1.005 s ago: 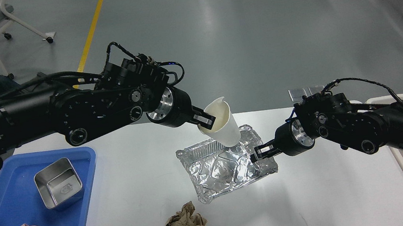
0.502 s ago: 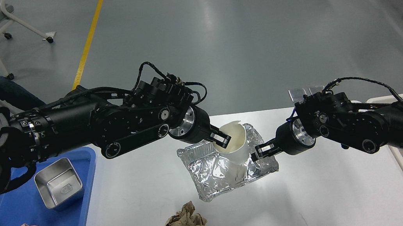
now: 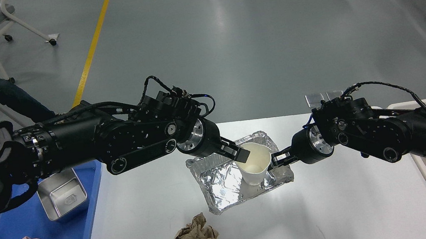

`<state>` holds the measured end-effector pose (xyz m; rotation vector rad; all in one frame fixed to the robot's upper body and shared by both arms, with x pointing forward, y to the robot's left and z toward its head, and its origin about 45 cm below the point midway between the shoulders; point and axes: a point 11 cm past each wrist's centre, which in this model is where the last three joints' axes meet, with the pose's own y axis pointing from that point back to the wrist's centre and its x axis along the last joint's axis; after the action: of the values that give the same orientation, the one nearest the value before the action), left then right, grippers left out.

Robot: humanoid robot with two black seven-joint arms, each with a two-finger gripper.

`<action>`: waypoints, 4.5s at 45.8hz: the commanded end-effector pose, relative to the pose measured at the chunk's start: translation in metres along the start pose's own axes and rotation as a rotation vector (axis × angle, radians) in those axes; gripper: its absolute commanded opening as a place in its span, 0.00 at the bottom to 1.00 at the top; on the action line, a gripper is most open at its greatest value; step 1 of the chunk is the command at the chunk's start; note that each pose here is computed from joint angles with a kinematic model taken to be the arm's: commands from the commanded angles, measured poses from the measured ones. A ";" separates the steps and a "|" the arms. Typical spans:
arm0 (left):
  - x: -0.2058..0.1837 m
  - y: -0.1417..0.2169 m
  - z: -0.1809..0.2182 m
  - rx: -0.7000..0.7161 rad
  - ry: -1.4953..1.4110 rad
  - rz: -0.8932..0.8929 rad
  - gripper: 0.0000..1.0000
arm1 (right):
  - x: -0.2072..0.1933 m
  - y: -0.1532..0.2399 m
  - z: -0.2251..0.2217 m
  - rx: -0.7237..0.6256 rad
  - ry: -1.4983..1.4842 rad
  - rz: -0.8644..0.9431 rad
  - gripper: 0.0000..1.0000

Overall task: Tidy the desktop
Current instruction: 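Lower the paper cup into the foil tray and release it, then swing the left gripper back and down toward the crumpled brown paper, then grasp the crumpled brown paper with the left gripper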

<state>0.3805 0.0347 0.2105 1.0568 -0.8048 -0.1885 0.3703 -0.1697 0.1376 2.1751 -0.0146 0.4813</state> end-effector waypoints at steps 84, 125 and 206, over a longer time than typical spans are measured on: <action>-0.221 0.195 -0.206 0.008 1.358 0.865 0.94 | -0.019 0.020 0.044 -0.045 -0.135 0.024 0.00; -0.270 0.159 -0.140 0.140 1.087 0.598 0.94 | -0.021 0.019 0.044 -0.044 -0.137 0.021 0.00; -0.270 -0.027 -0.031 -0.082 0.724 0.072 0.86 | -0.029 0.009 0.043 -0.035 -0.140 0.021 0.00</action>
<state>0.2177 0.1839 0.0461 0.9307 -0.1741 0.2253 0.3567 -0.2134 0.1121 2.1704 -0.1220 0.3372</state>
